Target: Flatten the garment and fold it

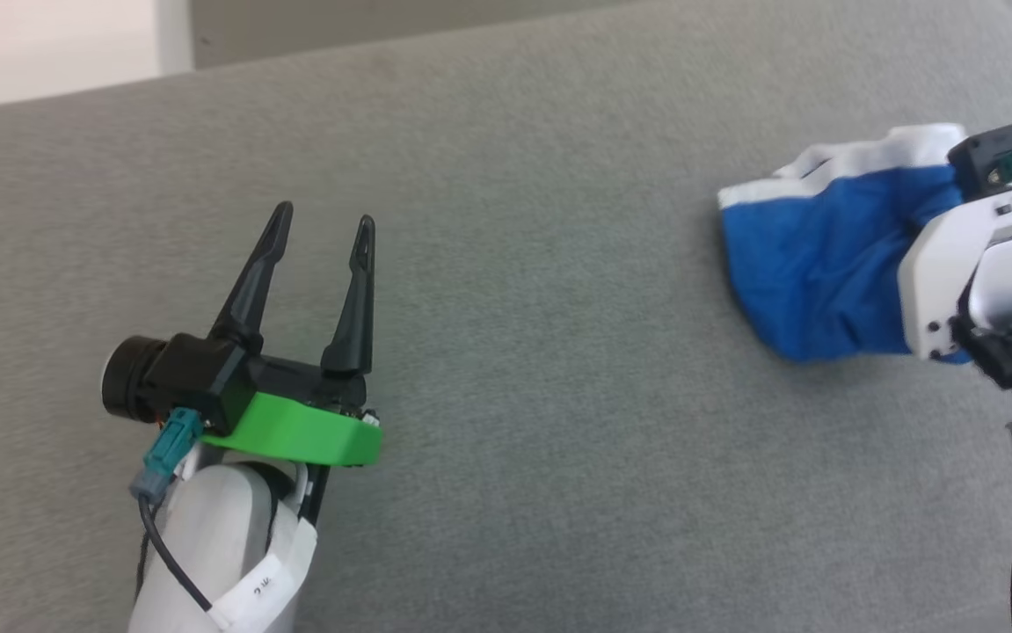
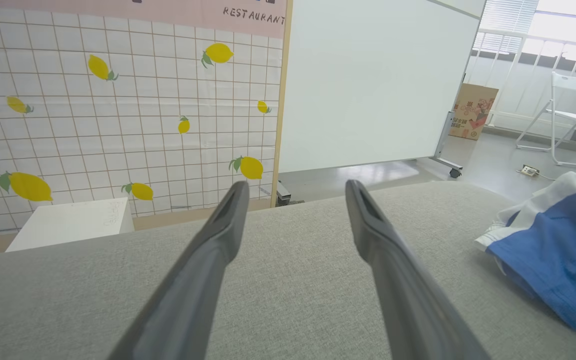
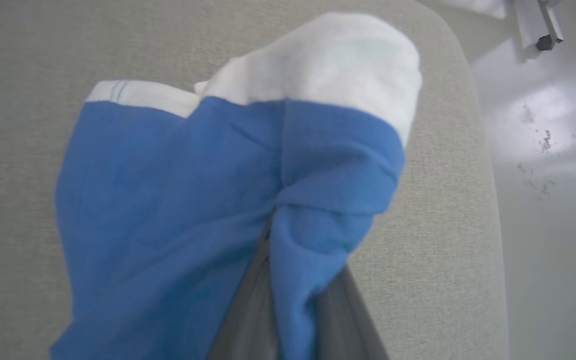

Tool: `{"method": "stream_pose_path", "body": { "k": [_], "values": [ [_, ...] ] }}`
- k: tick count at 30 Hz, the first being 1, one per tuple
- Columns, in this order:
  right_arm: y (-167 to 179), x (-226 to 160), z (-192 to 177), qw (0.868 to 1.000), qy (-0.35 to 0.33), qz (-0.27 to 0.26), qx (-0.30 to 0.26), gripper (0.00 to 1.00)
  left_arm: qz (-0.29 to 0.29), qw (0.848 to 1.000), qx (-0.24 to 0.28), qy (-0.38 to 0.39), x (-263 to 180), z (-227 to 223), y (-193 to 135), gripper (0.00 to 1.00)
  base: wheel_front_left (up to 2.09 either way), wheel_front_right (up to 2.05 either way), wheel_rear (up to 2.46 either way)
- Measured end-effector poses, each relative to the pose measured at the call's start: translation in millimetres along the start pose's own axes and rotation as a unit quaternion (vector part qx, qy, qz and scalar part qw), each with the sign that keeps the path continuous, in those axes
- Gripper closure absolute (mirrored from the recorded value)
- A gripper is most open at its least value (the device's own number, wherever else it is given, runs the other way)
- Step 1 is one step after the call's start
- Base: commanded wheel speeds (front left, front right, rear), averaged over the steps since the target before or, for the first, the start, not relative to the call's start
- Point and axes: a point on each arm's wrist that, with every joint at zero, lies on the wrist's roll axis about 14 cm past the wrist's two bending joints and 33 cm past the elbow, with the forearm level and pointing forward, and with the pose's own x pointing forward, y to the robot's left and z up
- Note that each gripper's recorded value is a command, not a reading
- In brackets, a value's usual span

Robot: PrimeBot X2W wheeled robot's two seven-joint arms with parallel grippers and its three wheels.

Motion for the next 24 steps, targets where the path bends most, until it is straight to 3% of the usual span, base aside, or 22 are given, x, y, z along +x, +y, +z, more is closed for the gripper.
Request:
{"method": "stream_pose_path", "body": {
  "k": [11,17,19,24],
  "values": [
    [-80.5,33.5,-21.3,0.992,0.022,-0.116,-0.051,1.00,-0.045,0.997,-0.025,0.049,23.9,-68.9,-8.4,0.00,0.00,0.00,0.00],
    [-93.8,52.2,-22.7,0.988,0.020,-0.138,-0.071,1.00,-0.044,0.996,-0.037,0.067,24.7,-92.8,-4.3,0.00,0.00,0.00,0.00],
    [-92.7,56.5,-24.7,0.987,0.021,-0.138,-0.076,0.00,-0.041,0.996,-0.037,0.070,23.3,-94.3,-2.1,0.00,0.00,0.00,0.00],
    [-100.0,50.7,-11.2,0.986,-0.024,-0.146,-0.082,0.00,-0.029,0.997,-0.040,0.062,22.5,-83.2,0.1,0.00,0.00,0.00,0.00]
  ]
}}
